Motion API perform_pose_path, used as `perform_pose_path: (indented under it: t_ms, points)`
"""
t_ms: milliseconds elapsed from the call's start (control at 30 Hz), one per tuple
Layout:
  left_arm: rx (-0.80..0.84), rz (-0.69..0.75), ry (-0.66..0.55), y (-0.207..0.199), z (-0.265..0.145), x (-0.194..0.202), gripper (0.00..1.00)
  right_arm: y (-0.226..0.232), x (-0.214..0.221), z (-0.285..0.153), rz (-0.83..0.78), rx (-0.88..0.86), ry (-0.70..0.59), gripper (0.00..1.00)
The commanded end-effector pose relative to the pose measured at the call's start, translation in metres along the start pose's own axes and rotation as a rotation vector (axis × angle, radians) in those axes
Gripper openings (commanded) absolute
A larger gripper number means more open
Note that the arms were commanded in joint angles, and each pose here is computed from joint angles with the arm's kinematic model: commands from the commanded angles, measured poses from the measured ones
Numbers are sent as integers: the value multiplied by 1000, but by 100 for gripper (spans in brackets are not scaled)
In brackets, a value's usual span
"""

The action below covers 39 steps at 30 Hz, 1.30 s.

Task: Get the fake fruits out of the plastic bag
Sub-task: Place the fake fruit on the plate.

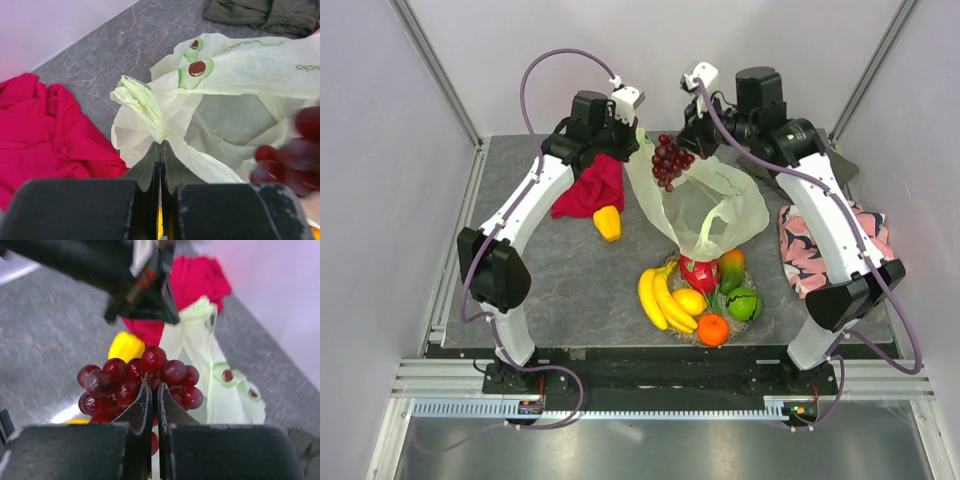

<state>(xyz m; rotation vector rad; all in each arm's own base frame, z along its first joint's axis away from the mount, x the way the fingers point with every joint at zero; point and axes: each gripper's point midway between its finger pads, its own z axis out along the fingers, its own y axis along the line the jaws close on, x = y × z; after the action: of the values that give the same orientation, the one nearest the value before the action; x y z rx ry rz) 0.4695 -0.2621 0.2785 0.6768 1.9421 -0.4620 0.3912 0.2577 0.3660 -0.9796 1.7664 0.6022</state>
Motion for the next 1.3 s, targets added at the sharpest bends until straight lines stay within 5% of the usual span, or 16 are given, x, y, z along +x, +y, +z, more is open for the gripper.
perform_pose_path:
  t_ms: [0, 433, 967, 1267]
  points:
    - [-52, -28, -87, 22, 2, -31, 2, 12, -64, -32, -30, -13, -167, 0]
    - [-308, 59, -289, 120, 17, -104, 2, 54, -8, -110, -106, 3, 13, 0]
    - [-224, 50, -244, 92, -14, -94, 2, 58, 132, -141, -188, 97, 330, 0]
    - [-107, 29, -187, 54, -16, -71, 2, 86, 194, -146, -206, -60, 468, 0]
